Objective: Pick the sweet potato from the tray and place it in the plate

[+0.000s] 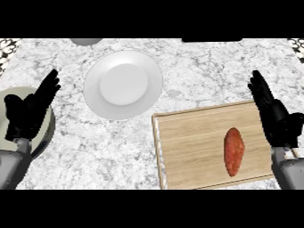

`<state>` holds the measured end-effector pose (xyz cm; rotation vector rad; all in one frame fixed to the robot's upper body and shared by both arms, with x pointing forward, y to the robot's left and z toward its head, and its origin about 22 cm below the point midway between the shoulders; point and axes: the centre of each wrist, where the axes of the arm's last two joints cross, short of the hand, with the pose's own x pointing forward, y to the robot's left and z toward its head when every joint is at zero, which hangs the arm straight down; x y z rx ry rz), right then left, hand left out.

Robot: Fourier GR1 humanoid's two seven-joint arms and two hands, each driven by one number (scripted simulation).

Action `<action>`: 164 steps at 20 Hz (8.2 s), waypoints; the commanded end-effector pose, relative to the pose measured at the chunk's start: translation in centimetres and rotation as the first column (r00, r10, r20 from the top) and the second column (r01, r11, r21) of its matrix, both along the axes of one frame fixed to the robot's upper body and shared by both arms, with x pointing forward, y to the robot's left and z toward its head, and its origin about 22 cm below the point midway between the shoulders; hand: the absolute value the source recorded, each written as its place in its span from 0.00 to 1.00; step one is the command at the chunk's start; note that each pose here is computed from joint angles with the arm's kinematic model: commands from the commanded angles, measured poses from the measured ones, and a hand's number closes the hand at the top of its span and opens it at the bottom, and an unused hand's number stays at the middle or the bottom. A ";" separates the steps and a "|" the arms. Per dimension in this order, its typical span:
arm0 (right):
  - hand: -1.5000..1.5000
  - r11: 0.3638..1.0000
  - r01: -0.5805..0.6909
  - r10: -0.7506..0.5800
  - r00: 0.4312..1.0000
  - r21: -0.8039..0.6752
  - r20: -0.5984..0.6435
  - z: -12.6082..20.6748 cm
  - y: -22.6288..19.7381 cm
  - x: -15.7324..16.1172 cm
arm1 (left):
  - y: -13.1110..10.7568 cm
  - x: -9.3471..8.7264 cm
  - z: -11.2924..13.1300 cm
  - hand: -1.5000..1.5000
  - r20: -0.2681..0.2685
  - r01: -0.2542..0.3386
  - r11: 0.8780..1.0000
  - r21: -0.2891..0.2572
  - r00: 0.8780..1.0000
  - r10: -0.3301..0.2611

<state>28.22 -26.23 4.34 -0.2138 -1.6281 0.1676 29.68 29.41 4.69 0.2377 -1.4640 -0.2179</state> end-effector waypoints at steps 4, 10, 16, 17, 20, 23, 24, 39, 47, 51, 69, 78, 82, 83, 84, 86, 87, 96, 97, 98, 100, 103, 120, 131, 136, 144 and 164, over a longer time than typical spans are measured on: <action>1.00 0.951 -0.307 0.301 0.947 0.037 0.112 2.3 8.4 1.9 | -1.6 1.6 4.7 0.50 0.216 0.094 0.996 0.007 0.972 -0.093; 1.00 0.839 -0.112 0.094 0.994 -0.533 -0.060 -3.1 8.7 0.5 | -2.5 1.5 5.8 0.50 0.259 0.142 0.989 -0.045 0.958 -0.126; 0.00 0.991 0.093 -0.081 0.989 -0.092 0.122 -6.5 15.4 -4.1 | -0.7 1.4 6.0 0.50 0.271 0.106 0.993 -0.045 0.958 -0.090; 0.00 0.992 0.103 -0.091 0.983 -0.072 0.159 -6.3 13.7 -4.3 | -0.8 0.3 5.4 0.50 0.251 0.127 0.990 -0.054 0.962 -0.110; 0.00 0.992 0.107 -0.089 0.965 -0.062 0.245 -4.1 13.7 -4.6 | -1.2 0.4 3.9 0.50 0.266 0.110 0.993 -0.053 0.959 -0.092; 0.00 0.970 0.144 -0.090 0.960 -0.194 0.265 -1.1 10.2 -5.0 | 0.7 -1.2 5.5 0.50 0.263 0.113 0.992 -0.049 0.960 -0.096; 0.00 0.963 0.142 -0.087 0.968 -0.228 0.233 0.3 10.6 -5.2 | -0.7 0.0 6.3 0.50 0.247 0.103 0.994 -0.040 0.965 -0.090; 0.00 0.644 -0.281 -0.174 0.852 -0.711 -0.494 6.5 8.1 -4.3 | -1.4 0.8 6.3 0.50 0.262 0.094 0.994 -0.052 0.962 -0.077; 0.00 0.600 -0.348 -0.259 0.767 -0.721 -0.586 8.4 8.5 -3.5 | -1.4 -1.0 5.0 0.50 0.264 0.112 0.993 -0.045 0.960 -0.096; 0.00 0.582 -0.329 -0.303 0.761 -0.744 -0.574 8.1 8.0 -2.4 | -1.6 1.0 5.0 0.50 0.267 0.122 0.991 -0.049 0.958 -0.104; 0.00 0.579 -0.439 -0.340 0.636 -0.687 -0.693 -0.3 4.8 -2.9 | -2.5 -1.1 4.5 0.50 0.285 0.113 0.992 -0.055 0.954 -0.093; 0.00 0.521 -0.467 -0.408 0.599 -0.714 -0.689 -3.7 4.0 -2.9 | 0.2 -0.7 5.8 0.50 0.263 0.094 0.995 -0.040 0.962 -0.080; 1.00 0.513 -0.312 -0.344 0.778 -0.800 -0.525 -3.8 5.8 -1.4 | -0.4 -0.4 5.8 0.50 0.267 0.128 0.991 -0.046 0.957 -0.111; 1.00 0.479 -0.303 -0.361 0.787 -0.824 -0.499 -3.7 3.2 -2.0 | -1.0 -0.4 5.6 0.50 0.263 0.121 0.991 -0.060 0.960 -0.101; 1.00 0.478 -0.258 -0.379 0.802 -0.840 -0.462 -2.8 4.5 -1.4 | -0.5 -0.1 5.7 0.50 0.267 0.125 0.991 -0.040 0.957 -0.110; 1.00 0.487 -0.203 -0.465 0.763 -0.850 -0.449 -3.0 5.4 -3.0 | -0.8 1.0 5.1 0.50 0.290 0.116 0.992 -0.054 0.952 -0.096; 1.00 0.461 -0.190 -0.521 0.733 -0.867 -0.437 -5.6 4.1 -3.7 | -0.6 -0.1 5.0 0.50 0.259 0.112 0.993 -0.045 0.961 -0.097; 1.00 0.324 0.067 -0.658 0.733 -0.944 -0.174 -4.1 6.7 -8.2 | -2.1 -0.4 4.9 0.50 0.266 0.107 0.993 -0.044 0.960 -0.091; 1.00 0.323 0.085 -0.650 0.744 -0.943 -0.155 -3.4 7.5 -9.0 | -1.6 0.9 5.5 0.50 0.267 0.103 0.993 -0.058 0.960 -0.084; 1.00 0.306 0.127 -0.650 0.752 -0.943 -0.109 -2.1 6.9 -8.1 | 0.0 -0.7 4.1 0.50 0.257 0.102 0.994 -0.038 0.962 -0.089; 1.00 0.351 0.132 -0.604 0.789 -0.927 -0.117 -0.2 9.8 -8.3 | -1.6 -1.0 5.1 0.50 0.267 0.098 0.994 -0.050 0.960 -0.081; 1.00 0.416 0.207 -0.527 0.848 -0.885 -0.049 2.5 10.2 -9.6 | -0.1 -0.3 6.9 0.50 0.272 0.093 0.995 -0.041 0.959 -0.078; 1.00 0.685 0.253 -0.226 0.965 -0.683 0.131 10.0 23.5 -1.0 | -0.3 1.0 6.5 0.50 0.262 0.122 0.992 -0.042 0.959 -0.107; 1.00 0.756 0.236 -0.250 0.966 -0.610 0.065 9.8 26.5 6.7 | -3.4 0.2 6.0 0.50 0.290 0.164 0.986 -0.043 0.946 -0.145; 1.00 0.729 0.251 -0.277 0.959 -0.637 0.061 8.9 27.0 9.4 | -2.6 1.8 6.9 0.50 0.291 0.200 0.979 -0.044 0.940 -0.179; 1.00 0.662 0.188 -0.286 0.958 -0.726 -0.013 6.6 25.3 12.4 | -5.4 2.0 6.9 0.50 0.299 0.236 0.971 -0.039 0.930 -0.214; 0.00 0.884 0.411 -0.410 0.910 -0.223 0.054 6.8 23.0 13.7 | -6.3 2.4 7.7 0.50 0.310 0.241 0.970 -0.026 0.924 -0.222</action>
